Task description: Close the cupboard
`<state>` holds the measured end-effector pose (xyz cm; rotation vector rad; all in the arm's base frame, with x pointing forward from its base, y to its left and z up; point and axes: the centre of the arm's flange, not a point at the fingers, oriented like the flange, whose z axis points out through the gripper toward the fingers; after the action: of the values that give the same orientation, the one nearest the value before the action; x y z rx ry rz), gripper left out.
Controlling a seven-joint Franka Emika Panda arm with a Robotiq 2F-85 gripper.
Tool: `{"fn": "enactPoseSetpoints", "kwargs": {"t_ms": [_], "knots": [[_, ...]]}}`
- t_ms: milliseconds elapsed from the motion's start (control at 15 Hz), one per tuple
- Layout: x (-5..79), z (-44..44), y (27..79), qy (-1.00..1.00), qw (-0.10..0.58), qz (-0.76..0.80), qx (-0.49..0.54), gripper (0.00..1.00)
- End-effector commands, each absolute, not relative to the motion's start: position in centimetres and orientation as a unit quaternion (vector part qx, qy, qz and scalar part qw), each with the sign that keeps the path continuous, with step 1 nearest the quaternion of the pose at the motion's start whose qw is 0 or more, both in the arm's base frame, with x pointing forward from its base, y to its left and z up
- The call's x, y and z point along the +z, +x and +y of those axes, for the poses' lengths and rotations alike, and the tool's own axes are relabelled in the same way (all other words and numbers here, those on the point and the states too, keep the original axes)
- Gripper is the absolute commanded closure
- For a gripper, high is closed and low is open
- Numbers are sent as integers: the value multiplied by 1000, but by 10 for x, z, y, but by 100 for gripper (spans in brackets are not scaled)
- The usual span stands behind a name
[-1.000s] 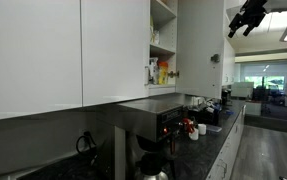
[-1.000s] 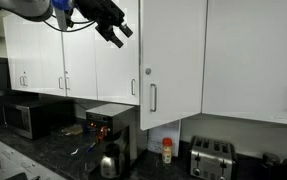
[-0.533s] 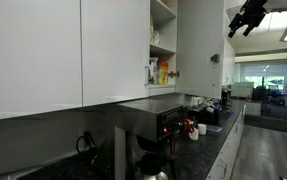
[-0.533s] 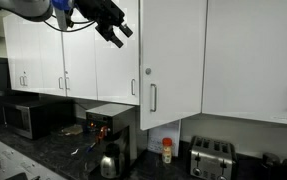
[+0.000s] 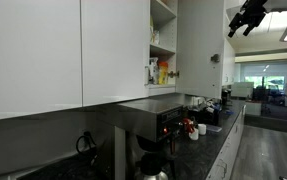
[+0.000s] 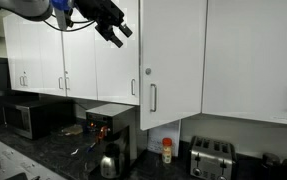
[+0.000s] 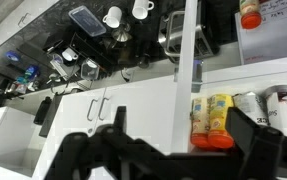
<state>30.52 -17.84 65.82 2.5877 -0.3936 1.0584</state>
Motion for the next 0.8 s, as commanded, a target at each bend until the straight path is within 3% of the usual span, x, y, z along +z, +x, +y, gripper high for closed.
{"fn": "enactPoseSetpoints", "kwargs": {"t_ms": [0, 733], "knots": [[663, -179, 305, 902, 153, -138, 379, 0], [674, -206, 300, 900, 98, -133, 403, 0]]}}
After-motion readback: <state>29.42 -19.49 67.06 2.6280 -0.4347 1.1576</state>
